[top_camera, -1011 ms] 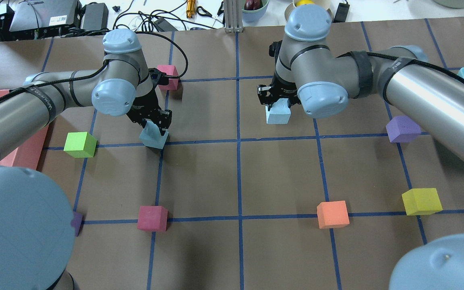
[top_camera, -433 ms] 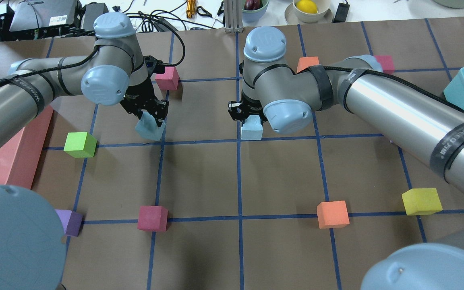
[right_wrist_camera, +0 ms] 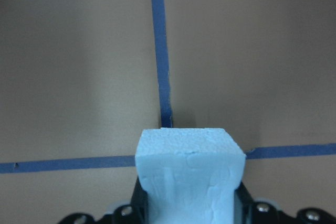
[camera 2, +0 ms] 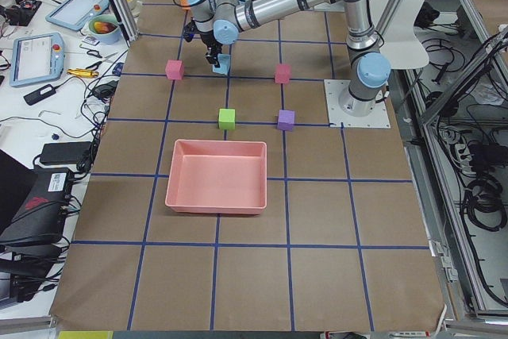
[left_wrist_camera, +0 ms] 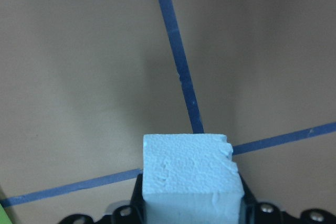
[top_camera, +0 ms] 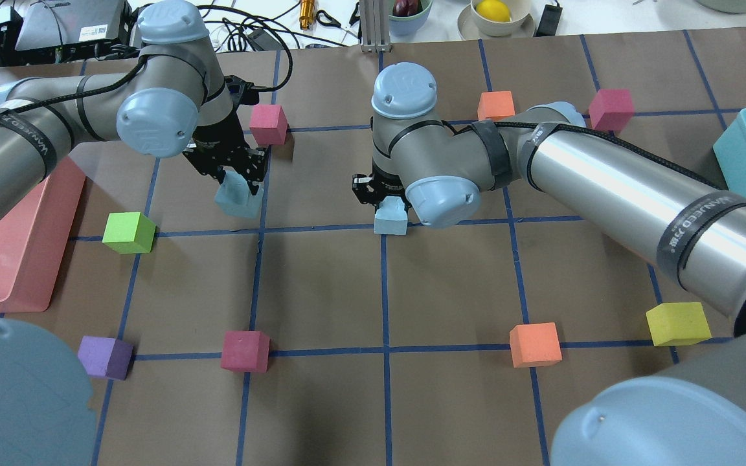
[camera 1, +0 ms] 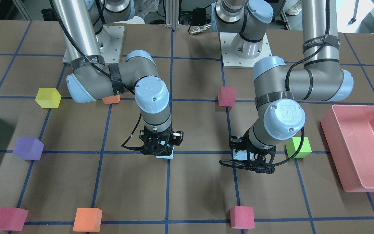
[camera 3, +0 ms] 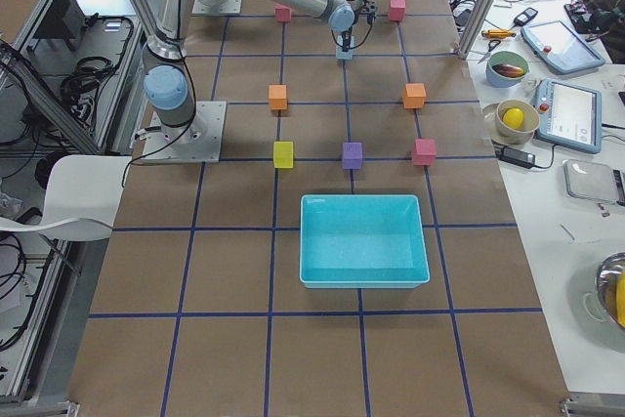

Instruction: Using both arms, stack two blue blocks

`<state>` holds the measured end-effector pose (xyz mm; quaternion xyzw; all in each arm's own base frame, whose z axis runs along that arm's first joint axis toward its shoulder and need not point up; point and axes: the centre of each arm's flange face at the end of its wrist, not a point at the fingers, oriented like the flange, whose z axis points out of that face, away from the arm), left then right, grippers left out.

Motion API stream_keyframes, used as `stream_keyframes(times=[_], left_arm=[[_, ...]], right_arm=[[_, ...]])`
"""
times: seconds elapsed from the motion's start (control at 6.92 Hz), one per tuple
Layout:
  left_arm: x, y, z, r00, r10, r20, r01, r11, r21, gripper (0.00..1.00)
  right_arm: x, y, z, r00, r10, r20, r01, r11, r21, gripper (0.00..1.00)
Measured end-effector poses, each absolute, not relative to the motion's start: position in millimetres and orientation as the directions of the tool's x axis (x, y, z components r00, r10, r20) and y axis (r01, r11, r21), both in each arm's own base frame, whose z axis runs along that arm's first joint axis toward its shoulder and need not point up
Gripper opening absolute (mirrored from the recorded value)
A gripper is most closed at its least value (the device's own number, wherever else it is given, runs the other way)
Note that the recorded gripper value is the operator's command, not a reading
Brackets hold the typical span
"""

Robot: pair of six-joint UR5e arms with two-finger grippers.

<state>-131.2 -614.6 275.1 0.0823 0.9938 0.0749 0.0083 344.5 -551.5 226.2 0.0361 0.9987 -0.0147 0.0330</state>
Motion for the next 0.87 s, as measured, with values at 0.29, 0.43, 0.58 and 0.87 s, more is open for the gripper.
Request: stream_keyframes(times=[0.29, 0.43, 0.58, 0.87], left_arm=[[-132, -613, 289, -0.989, 0.15, -0.006, 0.148, 0.979, 0.141, 0.0], [-133, -614, 293, -0.99, 0.141, -0.003, 0.14, 0.981, 0.134, 0.0], [-135, -615, 297, -0.992, 0.126, 0.006, 0.126, 0.984, 0.127, 0.0], [-143, -616, 304, -0.995, 0.101, 0.022, 0.103, 0.988, 0.117, 0.0]], right_arm=[[347, -555, 221, -0.995, 0.072, -0.068, 0.074, 0.997, -0.029, 1.0], [347, -556, 221, -0.995, 0.072, -0.068, 0.074, 0.997, -0.03, 1.0], [347, -557, 223, -0.995, 0.075, -0.066, 0.078, 0.996, -0.032, 1.0], [342, -558, 239, -0.995, 0.081, -0.064, 0.085, 0.995, -0.054, 1.0]])
